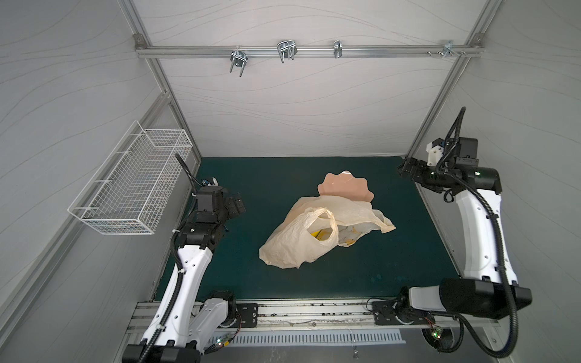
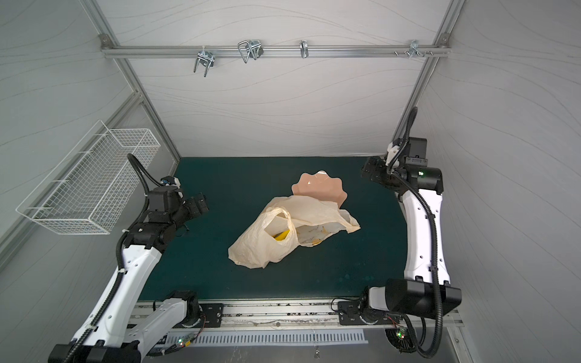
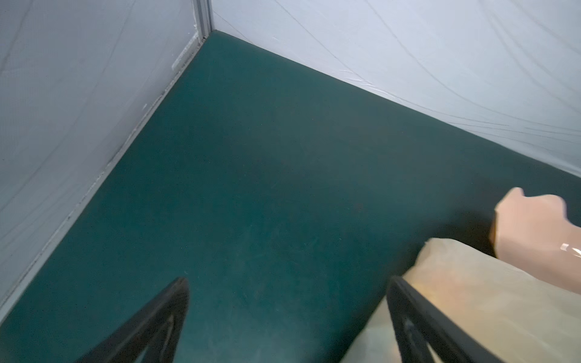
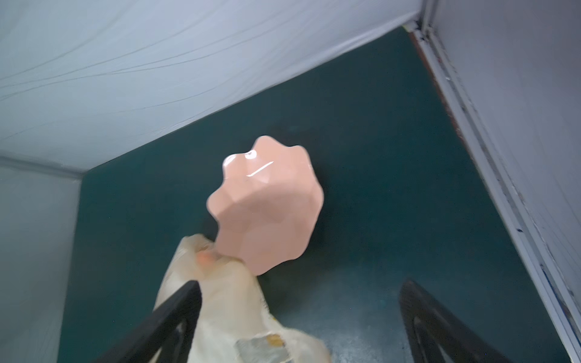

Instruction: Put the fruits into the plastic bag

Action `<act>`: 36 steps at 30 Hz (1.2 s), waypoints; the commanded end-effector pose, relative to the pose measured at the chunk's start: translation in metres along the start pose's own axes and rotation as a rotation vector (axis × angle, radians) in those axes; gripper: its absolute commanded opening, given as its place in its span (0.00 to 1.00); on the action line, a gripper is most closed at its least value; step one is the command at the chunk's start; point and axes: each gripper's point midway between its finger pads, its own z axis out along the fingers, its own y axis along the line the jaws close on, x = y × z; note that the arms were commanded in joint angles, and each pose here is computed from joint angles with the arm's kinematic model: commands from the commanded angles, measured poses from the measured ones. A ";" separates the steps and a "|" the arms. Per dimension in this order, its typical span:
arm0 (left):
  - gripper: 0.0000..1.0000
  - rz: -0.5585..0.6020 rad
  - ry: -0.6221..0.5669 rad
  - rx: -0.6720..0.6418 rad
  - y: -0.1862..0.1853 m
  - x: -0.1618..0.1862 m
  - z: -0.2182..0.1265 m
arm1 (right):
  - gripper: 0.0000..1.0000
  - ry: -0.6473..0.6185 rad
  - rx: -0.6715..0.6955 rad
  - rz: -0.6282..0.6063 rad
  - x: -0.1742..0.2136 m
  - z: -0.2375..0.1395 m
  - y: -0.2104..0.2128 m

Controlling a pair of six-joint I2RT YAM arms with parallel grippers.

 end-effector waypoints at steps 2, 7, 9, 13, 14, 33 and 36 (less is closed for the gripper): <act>1.00 0.102 -0.171 -0.044 0.012 -0.016 0.022 | 0.99 -0.048 0.124 0.204 0.012 0.055 -0.084; 1.00 0.185 -0.274 0.004 0.021 0.024 0.043 | 0.99 -0.178 0.156 0.182 0.045 0.098 -0.114; 1.00 0.188 -0.330 0.026 0.022 0.039 0.053 | 0.99 -0.275 0.126 0.073 0.057 0.113 -0.104; 1.00 0.163 -0.341 0.119 0.006 0.040 0.076 | 0.99 -0.408 0.103 -0.156 0.069 0.132 -0.063; 1.00 0.168 -0.329 0.137 0.002 0.042 0.084 | 0.99 -0.409 0.098 -0.151 0.072 0.138 -0.060; 1.00 0.202 -0.227 0.236 -0.018 0.062 0.151 | 0.99 -0.390 0.219 -0.322 0.108 0.189 -0.044; 1.00 0.203 -0.220 0.236 -0.018 0.064 0.151 | 0.99 -0.401 0.214 -0.319 0.108 0.187 -0.044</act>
